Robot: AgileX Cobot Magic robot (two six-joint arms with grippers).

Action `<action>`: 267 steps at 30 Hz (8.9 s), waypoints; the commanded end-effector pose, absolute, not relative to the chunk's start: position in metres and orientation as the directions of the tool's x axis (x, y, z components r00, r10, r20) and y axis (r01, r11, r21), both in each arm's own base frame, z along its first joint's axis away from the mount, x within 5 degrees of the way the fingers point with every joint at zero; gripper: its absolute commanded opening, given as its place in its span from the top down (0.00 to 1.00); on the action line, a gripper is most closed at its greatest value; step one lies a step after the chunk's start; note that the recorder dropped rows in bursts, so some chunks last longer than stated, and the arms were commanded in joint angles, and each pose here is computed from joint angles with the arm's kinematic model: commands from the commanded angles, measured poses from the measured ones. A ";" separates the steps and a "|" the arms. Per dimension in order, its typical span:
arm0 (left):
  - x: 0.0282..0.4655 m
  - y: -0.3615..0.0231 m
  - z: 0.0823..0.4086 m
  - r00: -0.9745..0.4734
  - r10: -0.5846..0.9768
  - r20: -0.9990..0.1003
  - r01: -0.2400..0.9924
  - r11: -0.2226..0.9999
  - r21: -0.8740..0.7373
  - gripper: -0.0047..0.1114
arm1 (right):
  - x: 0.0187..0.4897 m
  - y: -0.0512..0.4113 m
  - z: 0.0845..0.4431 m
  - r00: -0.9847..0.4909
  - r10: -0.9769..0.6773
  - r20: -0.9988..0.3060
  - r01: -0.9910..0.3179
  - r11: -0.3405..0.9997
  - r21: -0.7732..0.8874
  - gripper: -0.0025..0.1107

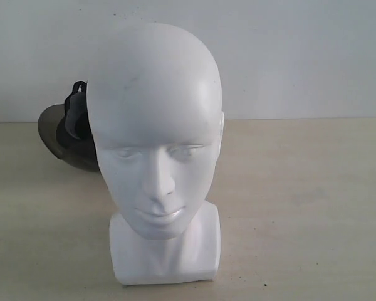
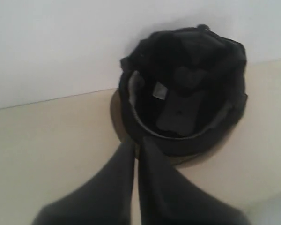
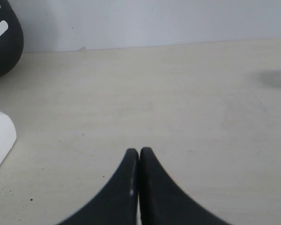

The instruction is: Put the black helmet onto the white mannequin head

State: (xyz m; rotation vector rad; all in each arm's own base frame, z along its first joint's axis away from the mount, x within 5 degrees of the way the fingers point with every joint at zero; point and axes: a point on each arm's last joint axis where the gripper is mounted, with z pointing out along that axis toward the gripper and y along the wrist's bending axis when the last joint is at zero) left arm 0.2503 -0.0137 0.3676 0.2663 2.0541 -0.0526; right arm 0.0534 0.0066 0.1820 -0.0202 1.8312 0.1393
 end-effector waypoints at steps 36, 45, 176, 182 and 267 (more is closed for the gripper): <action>0.373 -0.073 0.222 -0.475 0.585 -0.658 0.742 0.667 0.058 0.41 | 0.053 0.007 0.183 -0.251 0.055 -0.966 -0.090 0.993 0.080 0.98; 0.381 -0.072 0.197 -0.510 0.590 -0.626 0.733 0.679 0.042 0.54 | 0.053 0.007 0.183 -0.251 0.055 -0.966 -0.090 0.993 0.080 0.98; 0.189 -0.097 0.308 -0.796 0.155 -0.585 0.452 0.795 -0.404 0.70 | 0.053 0.007 0.183 -0.251 0.055 -0.966 -0.090 0.993 0.080 0.98; 0.184 -0.098 0.306 -0.829 0.159 -0.537 0.433 0.789 -0.436 0.43 | 0.053 0.007 0.183 -0.251 0.055 -0.966 -0.090 0.993 0.080 0.98; 0.206 -0.102 0.228 -0.911 0.409 -0.059 0.407 0.863 -0.300 0.92 | 0.053 0.007 0.183 -0.251 0.055 -0.966 -0.090 0.993 0.080 0.98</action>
